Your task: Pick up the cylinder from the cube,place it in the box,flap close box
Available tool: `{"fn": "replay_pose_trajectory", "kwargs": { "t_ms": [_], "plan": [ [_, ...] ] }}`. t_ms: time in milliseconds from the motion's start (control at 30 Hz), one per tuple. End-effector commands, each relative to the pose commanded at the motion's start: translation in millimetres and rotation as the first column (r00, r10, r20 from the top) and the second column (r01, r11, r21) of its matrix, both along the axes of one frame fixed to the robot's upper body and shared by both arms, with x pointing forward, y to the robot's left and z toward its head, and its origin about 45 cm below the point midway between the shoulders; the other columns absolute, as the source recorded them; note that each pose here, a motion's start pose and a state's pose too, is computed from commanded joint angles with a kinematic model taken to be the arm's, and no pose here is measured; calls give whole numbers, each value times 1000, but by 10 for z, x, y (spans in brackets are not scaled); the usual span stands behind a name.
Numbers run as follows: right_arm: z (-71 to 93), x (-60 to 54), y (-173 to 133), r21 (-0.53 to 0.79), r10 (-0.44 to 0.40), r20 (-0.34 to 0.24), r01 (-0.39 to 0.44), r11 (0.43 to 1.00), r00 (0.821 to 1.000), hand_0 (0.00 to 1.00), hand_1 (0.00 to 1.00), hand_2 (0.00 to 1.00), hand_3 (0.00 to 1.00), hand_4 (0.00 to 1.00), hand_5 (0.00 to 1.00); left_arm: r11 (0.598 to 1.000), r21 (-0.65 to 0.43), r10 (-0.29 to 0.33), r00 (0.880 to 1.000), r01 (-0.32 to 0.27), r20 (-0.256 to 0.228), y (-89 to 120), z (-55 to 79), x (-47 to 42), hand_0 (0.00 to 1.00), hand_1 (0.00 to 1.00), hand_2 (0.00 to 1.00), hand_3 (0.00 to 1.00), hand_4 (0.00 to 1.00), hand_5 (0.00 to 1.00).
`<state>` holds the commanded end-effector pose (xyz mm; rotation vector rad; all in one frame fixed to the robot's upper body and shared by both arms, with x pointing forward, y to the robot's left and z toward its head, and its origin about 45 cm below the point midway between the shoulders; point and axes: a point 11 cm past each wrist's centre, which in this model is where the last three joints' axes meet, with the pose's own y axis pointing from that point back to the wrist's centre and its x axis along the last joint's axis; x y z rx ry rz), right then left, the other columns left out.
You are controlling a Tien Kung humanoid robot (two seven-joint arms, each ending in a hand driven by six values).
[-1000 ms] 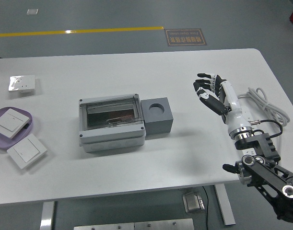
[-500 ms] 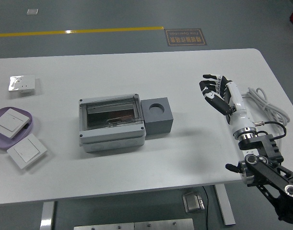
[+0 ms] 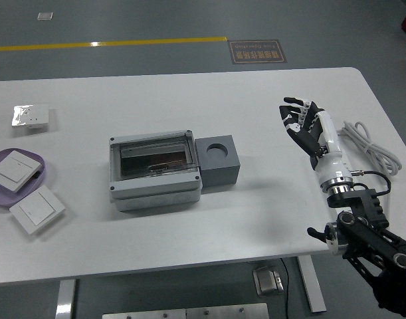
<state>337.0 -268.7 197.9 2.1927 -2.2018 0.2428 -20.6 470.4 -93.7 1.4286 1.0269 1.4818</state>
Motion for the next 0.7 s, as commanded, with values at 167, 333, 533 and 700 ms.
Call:
{"fn": "replay_pose_trajectory", "kwargs": {
  "t_ms": [167, 333, 533, 700],
  "plan": [
    [-41, -25, -50, -10, -13, -15, 13, 1000, 1000, 731, 640, 598, 633, 689, 376, 1000, -6, 6, 1000, -6, -8, -32, -14, -53, 616, 544, 533, 614, 686, 227],
    [-26, -36, -113, -8, -41, -10, 41, 999, 999, 731, 640, 598, 633, 689, 376, 1000, -11, 22, 1000, -22, -14, -64, -28, -113, 616, 544, 533, 614, 686, 227],
    [4, -14, -147, -10, -59, -3, 59, 998, 998, 728, 622, 589, 630, 684, 379, 999, -17, 27, 1000, -27, -7, -85, -37, -81, 616, 543, 533, 615, 686, 227],
    [41, -4, -184, -16, -69, 10, 70, 997, 998, 728, 621, 588, 631, 674, 374, 999, -23, 23, 1000, -23, -1, -113, -48, -45, 616, 544, 533, 615, 686, 227]
  ]
}}
